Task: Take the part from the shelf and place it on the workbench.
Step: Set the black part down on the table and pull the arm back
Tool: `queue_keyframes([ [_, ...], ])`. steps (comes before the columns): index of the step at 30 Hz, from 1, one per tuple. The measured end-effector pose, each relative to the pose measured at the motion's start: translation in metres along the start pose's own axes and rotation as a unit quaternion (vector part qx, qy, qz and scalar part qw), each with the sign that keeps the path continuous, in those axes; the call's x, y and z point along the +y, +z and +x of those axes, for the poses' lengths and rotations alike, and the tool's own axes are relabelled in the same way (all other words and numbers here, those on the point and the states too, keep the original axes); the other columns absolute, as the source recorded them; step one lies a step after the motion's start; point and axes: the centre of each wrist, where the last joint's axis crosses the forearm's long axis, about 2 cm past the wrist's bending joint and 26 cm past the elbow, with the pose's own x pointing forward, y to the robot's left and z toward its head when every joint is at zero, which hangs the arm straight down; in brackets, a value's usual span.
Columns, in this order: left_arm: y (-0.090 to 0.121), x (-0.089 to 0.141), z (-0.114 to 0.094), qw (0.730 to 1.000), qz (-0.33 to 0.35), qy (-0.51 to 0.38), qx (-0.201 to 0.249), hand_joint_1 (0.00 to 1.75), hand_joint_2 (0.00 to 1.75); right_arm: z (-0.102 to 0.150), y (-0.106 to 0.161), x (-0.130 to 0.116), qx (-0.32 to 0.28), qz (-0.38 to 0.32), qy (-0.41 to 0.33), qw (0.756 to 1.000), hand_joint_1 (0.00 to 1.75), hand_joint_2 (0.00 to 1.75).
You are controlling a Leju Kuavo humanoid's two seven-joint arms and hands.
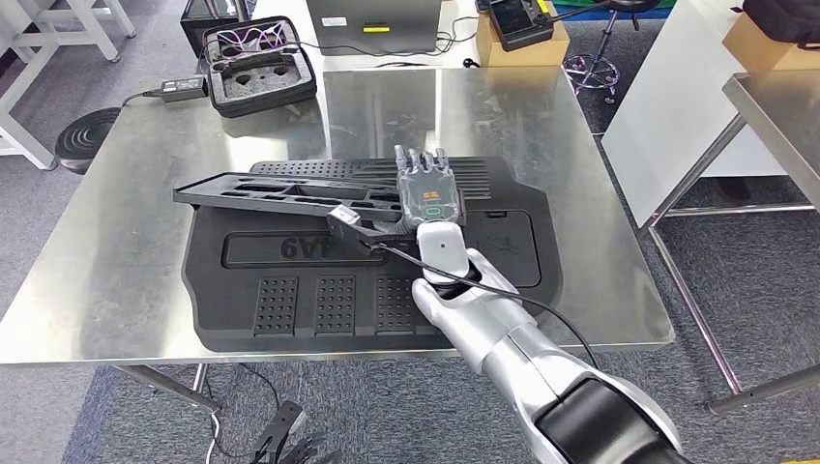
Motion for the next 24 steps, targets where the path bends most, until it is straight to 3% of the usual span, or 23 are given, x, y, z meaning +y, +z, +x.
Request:
queue_keyframes([
  [11, -0.001, 0.001, 0.004, 1.0, -0.001, 0.0, -0.004, 0.0, 0.0, -0.002, -0.001, 0.001, -0.015, -0.008, -0.013, 1.0, 0.0, 0.0],
  [15, -0.001, 0.001, 0.004, 1.0, 0.001, 0.003, -0.004, 0.0, 0.0, 0.0, -0.001, -0.003, -0.037, -0.03, -0.052, 0.998, 0.0, 0.0],
  [19, 0.0, 0.0, 0.001, 1.0, 0.008, 0.012, -0.008, 0.0, 0.0, 0.008, 0.002, -0.022, -0.056, -0.035, -0.106, 0.992, 0.0, 0.0],
  [24, 0.001, -0.001, -0.005, 1.0, 0.014, 0.024, -0.013, 0.0, 0.0, 0.007, 0.004, -0.061, -0.064, 0.024, -0.126, 0.99, 0.0, 0.0],
])
